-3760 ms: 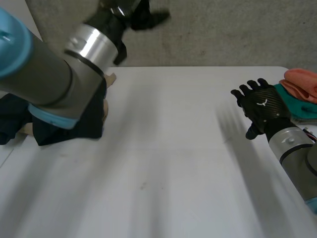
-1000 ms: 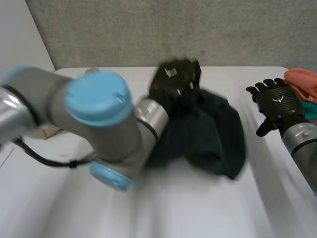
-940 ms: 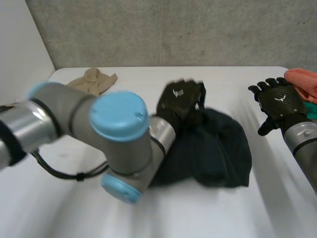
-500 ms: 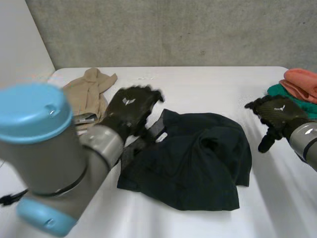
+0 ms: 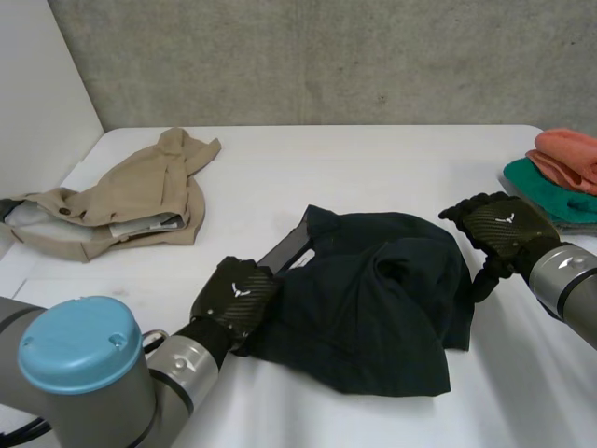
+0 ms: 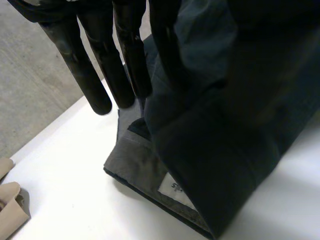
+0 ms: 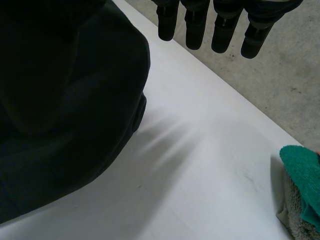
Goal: Fold the laundry.
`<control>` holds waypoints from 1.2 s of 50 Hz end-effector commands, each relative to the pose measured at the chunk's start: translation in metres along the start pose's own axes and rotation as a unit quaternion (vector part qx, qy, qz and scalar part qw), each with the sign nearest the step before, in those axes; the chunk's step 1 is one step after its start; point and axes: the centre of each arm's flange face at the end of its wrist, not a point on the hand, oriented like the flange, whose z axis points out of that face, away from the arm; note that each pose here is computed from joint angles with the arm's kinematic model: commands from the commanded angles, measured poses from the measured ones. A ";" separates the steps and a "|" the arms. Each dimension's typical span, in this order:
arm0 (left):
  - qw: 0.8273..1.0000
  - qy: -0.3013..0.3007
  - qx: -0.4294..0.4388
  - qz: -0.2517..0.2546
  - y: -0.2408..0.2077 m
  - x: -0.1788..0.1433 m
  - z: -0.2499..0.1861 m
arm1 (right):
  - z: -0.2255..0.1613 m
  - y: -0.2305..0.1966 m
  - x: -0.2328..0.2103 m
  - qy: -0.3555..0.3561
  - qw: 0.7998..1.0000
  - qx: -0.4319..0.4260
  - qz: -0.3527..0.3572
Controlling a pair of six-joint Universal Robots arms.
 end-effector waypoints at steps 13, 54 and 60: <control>0.969 -0.190 0.149 0.044 -0.067 -0.117 0.040 | -0.007 -0.020 0.011 0.030 0.999 0.033 -0.009; 0.979 0.126 0.162 -0.022 -0.087 0.040 0.058 | -0.021 -0.036 0.016 0.053 0.996 0.073 0.008; 0.987 0.040 0.156 -0.015 -0.100 0.007 0.019 | -0.023 -0.039 0.008 0.020 0.997 0.078 -0.013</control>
